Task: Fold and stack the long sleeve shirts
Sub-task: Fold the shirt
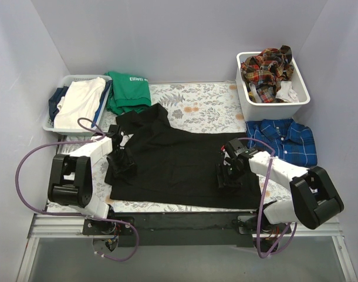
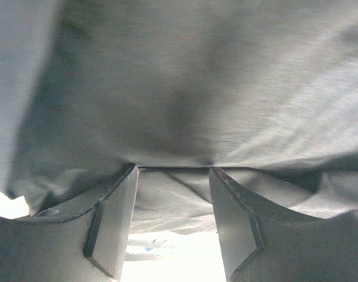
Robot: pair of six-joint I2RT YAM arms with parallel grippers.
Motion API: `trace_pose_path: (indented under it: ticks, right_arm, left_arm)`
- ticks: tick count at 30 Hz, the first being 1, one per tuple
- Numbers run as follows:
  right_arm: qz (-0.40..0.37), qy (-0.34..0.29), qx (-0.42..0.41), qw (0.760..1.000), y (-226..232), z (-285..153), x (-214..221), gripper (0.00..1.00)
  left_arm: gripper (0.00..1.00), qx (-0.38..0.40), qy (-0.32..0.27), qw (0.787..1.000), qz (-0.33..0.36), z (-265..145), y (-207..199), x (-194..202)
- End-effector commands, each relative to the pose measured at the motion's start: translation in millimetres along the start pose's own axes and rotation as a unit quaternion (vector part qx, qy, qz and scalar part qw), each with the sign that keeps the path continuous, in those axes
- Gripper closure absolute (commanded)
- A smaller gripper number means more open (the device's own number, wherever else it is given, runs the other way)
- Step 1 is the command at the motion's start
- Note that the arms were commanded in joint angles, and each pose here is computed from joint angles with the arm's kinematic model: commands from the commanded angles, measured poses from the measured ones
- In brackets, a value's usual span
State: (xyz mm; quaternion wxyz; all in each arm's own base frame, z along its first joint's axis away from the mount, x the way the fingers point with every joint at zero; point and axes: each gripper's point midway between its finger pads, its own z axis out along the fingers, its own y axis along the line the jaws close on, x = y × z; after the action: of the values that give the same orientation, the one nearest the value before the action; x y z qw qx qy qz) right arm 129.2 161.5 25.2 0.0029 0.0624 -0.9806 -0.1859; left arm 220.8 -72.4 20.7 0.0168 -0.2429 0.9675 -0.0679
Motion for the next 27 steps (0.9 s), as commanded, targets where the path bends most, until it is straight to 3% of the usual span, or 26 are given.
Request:
trace_pose_path:
  ticks: [1,4,11,13,17,21,27]
  right_arm:
    - [0.035,0.077,0.038,0.996,-18,0,53,0.37]
    - [0.015,0.041,0.049,0.998,-13,-12,35,0.37]
    - [-0.05,-0.121,0.06,0.99,34,-88,-64,0.35]
    - [-0.058,-0.167,0.06,0.982,46,-112,-87,0.34]
    - [-0.038,-0.209,0.075,0.974,44,-134,-123,0.3]
    - [-0.016,-0.202,0.056,0.978,41,-136,-150,0.31]
    - [-0.012,-0.209,0.058,0.976,36,-137,-178,0.31]
  left_arm:
    - [0.48,-0.023,0.002,1.0,-0.011,-12,22,17]
    - [0.48,-0.008,-0.01,1.0,-0.016,-27,18,14]
    - [0.42,0.081,-0.169,0.982,0.023,-130,-55,-86]
    - [0.41,0.102,-0.196,0.974,0.04,-142,-73,-108]
    - [0.39,0.189,-0.205,0.954,0.11,-141,-125,-137]
    - [0.4,0.175,-0.174,0.956,0.162,-97,-162,-155]
    - [0.37,0.182,-0.181,0.943,0.214,-75,-223,-174]
